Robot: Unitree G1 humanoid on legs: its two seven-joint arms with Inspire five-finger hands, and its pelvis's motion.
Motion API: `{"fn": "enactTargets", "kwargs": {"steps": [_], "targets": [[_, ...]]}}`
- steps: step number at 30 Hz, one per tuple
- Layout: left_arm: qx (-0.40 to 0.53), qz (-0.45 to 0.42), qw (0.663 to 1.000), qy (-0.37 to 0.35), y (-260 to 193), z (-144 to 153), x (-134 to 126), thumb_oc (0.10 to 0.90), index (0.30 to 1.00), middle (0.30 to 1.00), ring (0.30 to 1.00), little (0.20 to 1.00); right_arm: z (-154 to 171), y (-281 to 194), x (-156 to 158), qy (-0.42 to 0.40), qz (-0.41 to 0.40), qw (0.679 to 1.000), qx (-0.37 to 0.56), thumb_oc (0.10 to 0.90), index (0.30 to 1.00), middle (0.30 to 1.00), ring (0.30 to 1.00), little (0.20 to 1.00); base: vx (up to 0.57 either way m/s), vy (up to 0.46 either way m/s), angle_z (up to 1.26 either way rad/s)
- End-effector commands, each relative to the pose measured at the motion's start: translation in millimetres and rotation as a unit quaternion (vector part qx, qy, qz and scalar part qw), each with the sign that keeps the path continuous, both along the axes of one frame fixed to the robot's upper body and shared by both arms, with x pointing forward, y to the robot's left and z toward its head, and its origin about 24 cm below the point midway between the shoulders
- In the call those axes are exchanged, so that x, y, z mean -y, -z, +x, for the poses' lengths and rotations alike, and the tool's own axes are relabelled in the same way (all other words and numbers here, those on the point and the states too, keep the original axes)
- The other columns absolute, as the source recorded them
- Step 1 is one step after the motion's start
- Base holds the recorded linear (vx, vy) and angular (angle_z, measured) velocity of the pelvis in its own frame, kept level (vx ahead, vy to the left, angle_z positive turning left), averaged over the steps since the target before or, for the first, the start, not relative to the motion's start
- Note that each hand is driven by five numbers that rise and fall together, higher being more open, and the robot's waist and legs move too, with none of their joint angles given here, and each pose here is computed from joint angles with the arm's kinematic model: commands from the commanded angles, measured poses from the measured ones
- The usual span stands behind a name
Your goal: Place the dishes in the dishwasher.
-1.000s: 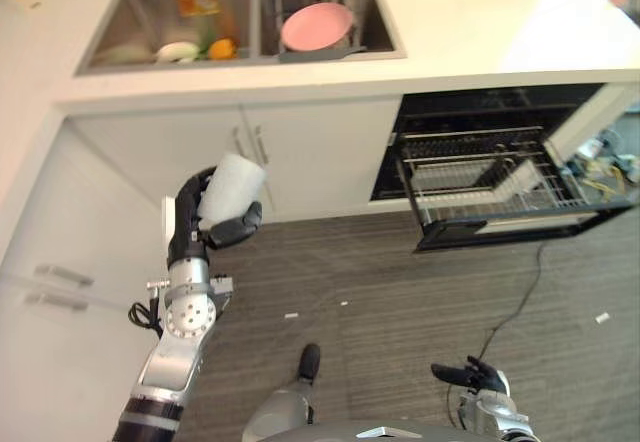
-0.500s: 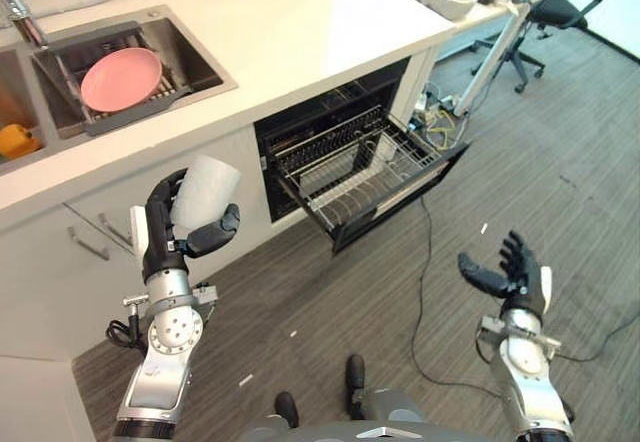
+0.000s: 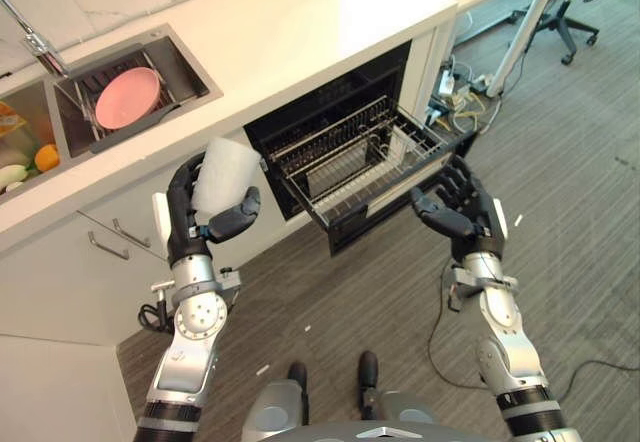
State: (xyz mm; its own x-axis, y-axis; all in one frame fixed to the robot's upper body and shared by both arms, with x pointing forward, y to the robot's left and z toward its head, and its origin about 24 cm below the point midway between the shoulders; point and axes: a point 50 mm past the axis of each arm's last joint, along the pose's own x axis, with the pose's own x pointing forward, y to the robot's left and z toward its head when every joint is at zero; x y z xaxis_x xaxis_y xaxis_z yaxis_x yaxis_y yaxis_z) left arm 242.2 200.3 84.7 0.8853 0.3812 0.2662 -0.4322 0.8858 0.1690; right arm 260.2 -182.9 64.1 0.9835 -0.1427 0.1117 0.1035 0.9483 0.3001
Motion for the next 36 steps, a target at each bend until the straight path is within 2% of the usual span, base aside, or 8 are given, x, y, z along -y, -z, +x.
{"fn": "enactTargets", "kwargs": {"steps": [1, 7, 8, 17, 20, 23, 26, 36], "targets": [[0.176, 0.037, 0.983, 0.039, -62.9, 7.5, 14.5, 0.400, 0.300, 0.300, 0.300, 0.300, -5.0, -67.5, 0.7, -0.026, 0.029, 0.981, 0.191, 0.800, 0.900, 0.900, 0.900, 0.900, 0.16, 0.070, -0.07], [0.213, 0.080, 0.970, 0.081, -82.1, 21.2, 39.6, 0.400, 0.300, 0.300, 0.300, 0.300, -6.6, -76.0, -23.3, -0.080, 0.119, 0.966, 0.215, 0.800, 0.900, 0.900, 0.900, 0.900, 0.08, 0.068, -0.07], [0.214, 0.093, 0.968, 0.093, -83.5, 23.2, 44.2, 0.400, 0.300, 0.300, 0.300, 0.300, -5.5, -77.0, -34.4, -0.111, 0.143, 0.960, 0.213, 0.800, 0.900, 0.900, 0.900, 0.900, 0.03, 0.034, -0.05], [0.209, 0.110, 0.963, 0.130, -84.5, 29.8, 63.8, 0.400, 0.300, 0.300, 0.300, 0.300, -6.7, -79.7, -62.1, -0.169, 0.217, 0.939, 0.205, 0.800, 0.900, 0.900, 0.900, 0.900, 0.03, 0.030, 0.00], [0.211, 0.120, 0.958, 0.156, -85.3, 30.3, 77.1, 0.400, 0.300, 0.300, 0.300, 0.300, -10.6, -78.7, -77.7, -0.204, 0.281, 0.918, 0.191, 0.800, 0.900, 0.900, 0.900, 0.900, 0.02, 0.014, -0.02], [0.213, 0.133, 0.954, 0.166, -85.8, 29.4, 82.7, 0.400, 0.300, 0.300, 0.300, 0.300, -11.9, -79.0, -83.2, -0.217, 0.304, 0.909, 0.187, 0.800, 0.900, 0.900, 0.900, 0.900, 0.01, 0.005, -0.01], [0.216, 0.164, 0.944, 0.190, -85.2, 27.8, 93.7, 0.400, 0.300, 0.300, 0.300, 0.300, -14.9, -82.2, -97.7, -0.252, 0.356, 0.882, 0.180, 0.800, 0.900, 0.900, 0.900, 0.900, 0.00, 0.000, 0.00], [0.228, 0.243, 0.918, 0.215, -84.6, 25.9, 107.6, 0.400, 0.300, 0.300, 0.300, 0.300, -19.5, -83.1, -117.2, -0.302, 0.399, 0.852, 0.155, 0.800, 0.900, 0.900, 0.900, 0.900, 0.00, -0.001, 0.01]]}}
